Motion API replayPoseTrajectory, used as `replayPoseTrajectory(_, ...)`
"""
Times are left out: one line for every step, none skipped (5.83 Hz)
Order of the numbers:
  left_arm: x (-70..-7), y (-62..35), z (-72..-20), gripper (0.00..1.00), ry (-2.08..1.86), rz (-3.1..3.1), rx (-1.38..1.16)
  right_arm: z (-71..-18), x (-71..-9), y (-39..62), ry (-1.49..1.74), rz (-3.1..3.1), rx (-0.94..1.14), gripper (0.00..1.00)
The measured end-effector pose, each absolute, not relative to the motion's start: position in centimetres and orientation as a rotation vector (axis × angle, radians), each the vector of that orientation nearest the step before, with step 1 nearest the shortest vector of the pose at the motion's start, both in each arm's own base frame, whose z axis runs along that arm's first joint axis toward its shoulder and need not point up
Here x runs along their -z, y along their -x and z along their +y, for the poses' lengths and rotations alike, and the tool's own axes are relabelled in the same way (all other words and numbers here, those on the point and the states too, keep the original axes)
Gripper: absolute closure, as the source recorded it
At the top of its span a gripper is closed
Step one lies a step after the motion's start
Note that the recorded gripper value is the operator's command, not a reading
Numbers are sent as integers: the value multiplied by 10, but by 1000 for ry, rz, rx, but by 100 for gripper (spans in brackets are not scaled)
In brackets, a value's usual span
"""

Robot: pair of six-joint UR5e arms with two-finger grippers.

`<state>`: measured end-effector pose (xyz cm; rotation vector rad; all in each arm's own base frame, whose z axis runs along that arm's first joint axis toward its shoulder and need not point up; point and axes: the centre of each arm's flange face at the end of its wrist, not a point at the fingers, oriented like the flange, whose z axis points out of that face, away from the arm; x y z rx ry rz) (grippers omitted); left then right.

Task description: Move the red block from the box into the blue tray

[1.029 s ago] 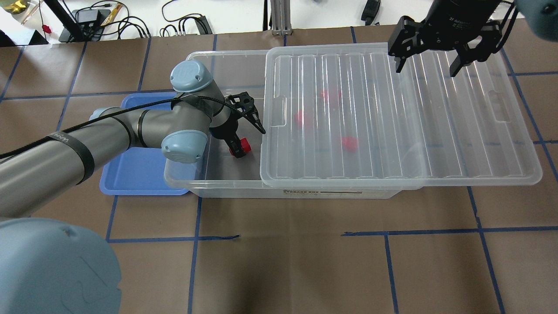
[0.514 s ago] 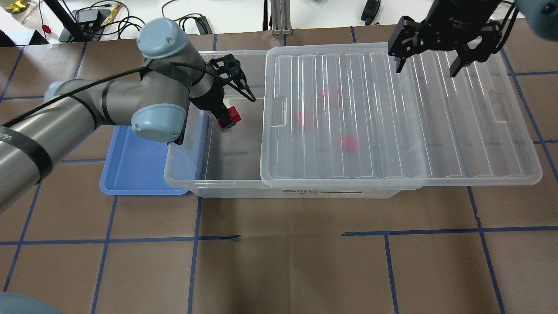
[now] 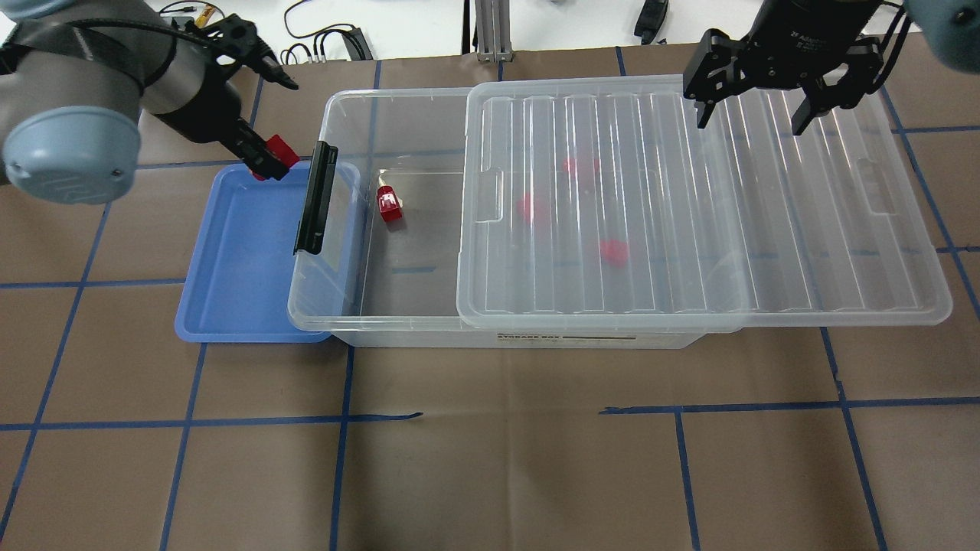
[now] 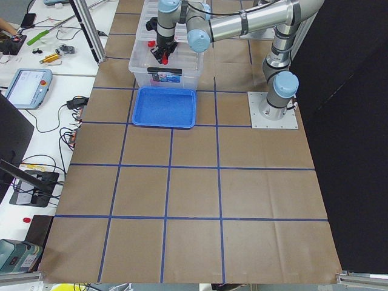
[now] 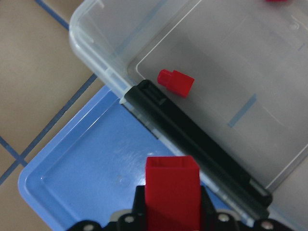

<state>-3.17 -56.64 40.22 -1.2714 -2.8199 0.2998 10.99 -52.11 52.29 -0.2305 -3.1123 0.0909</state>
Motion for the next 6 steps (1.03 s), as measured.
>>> replayPoseTrajectory(-388, -6, -566, 98, 1407, -2759, -265, -529, -524, -71, 221, -3099, -105, 0)
replayPoseTrajectory(-360, -32, -566, 98, 1629, -2624, -224, -535, -523, 4, 205, -3089, -99, 0)
replayPoseTrajectory(-321, -51, -570, 98, 1859, -2433, -191, -534, -510, 90, 178, -3087, -65, 0)
replayPoseTrajectory(-285, -58, -577, 97, 2025, -2256, -174, -533, -483, 167, 174, -3094, -21, 0)
replayPoseTrajectory(-259, -59, -584, 96, 2111, -2149, -178, -531, -443, 227, 197, -3110, 33, 0)
replayPoseTrajectory(-236, -61, -592, 93, 2134, -2093, -204, -529, -404, 258, 223, -3118, 80, 0)
